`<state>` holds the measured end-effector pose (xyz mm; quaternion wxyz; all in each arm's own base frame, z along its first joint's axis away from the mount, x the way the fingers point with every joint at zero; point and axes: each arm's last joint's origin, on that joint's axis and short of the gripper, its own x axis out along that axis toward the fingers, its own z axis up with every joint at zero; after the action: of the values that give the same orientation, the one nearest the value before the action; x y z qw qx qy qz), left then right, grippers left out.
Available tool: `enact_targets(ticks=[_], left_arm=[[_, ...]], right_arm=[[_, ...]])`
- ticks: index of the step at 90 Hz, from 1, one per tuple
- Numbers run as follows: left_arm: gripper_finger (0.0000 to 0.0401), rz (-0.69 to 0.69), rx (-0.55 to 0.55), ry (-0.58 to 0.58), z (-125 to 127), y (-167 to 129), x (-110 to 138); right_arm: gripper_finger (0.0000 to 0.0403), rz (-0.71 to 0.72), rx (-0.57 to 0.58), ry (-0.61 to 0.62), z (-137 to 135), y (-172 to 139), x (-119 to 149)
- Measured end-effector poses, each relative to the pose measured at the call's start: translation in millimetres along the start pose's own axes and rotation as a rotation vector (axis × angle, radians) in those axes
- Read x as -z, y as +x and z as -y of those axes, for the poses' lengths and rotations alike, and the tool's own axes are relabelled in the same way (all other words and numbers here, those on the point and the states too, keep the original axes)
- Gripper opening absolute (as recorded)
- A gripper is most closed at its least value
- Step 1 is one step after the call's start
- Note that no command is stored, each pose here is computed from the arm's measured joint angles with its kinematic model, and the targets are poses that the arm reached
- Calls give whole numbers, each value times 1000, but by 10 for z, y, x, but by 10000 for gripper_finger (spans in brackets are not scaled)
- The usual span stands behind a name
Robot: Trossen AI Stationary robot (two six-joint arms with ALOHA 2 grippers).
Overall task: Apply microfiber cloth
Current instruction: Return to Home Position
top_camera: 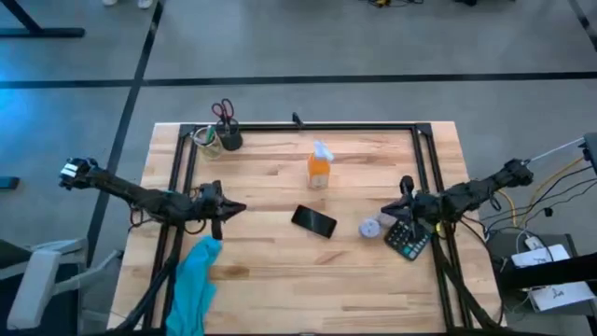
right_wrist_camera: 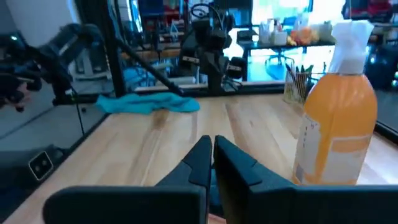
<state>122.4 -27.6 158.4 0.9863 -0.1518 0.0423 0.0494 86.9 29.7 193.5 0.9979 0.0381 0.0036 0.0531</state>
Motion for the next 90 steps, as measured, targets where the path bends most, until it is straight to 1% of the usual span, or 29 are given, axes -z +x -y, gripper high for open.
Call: enact_targets(ticks=[7, 17, 32, 42, 52, 64, 71, 81, 90], left_arm=[[0, 5, 47, 17, 12, -15, -19], [0, 35, 51, 32, 2, -27, -53], [0, 64, 33, 30, -38, -29, -91], [0, 71, 38, 26, -60, -28, -107], [0, 70, 21, 27, -81, -22, -107], [0, 60, 49, 34, -84, -18, -107], [0, 60, 49, 40, -92, -15, -110], [0, 67, 47, 37, -114, -9, -124], [0, 69, 45, 37, -139, -4, -133]], right_arm=[[2, 5, -45, -8, 1, -41, 7], [2, -20, -86, -30, -6, -37, 29], [2, -15, -56, -31, 21, -30, 22], [0, -5, -34, -67, 46, -28, 12], [0, -7, -49, -69, 65, -20, 13], [0, -25, -31, -66, 102, -5, 59], [0, -5, -7, -73, 131, -1, 39], [0, 30, -22, -90, 169, 2, 2], [0, 23, 33, -57, 229, 3, 7]])
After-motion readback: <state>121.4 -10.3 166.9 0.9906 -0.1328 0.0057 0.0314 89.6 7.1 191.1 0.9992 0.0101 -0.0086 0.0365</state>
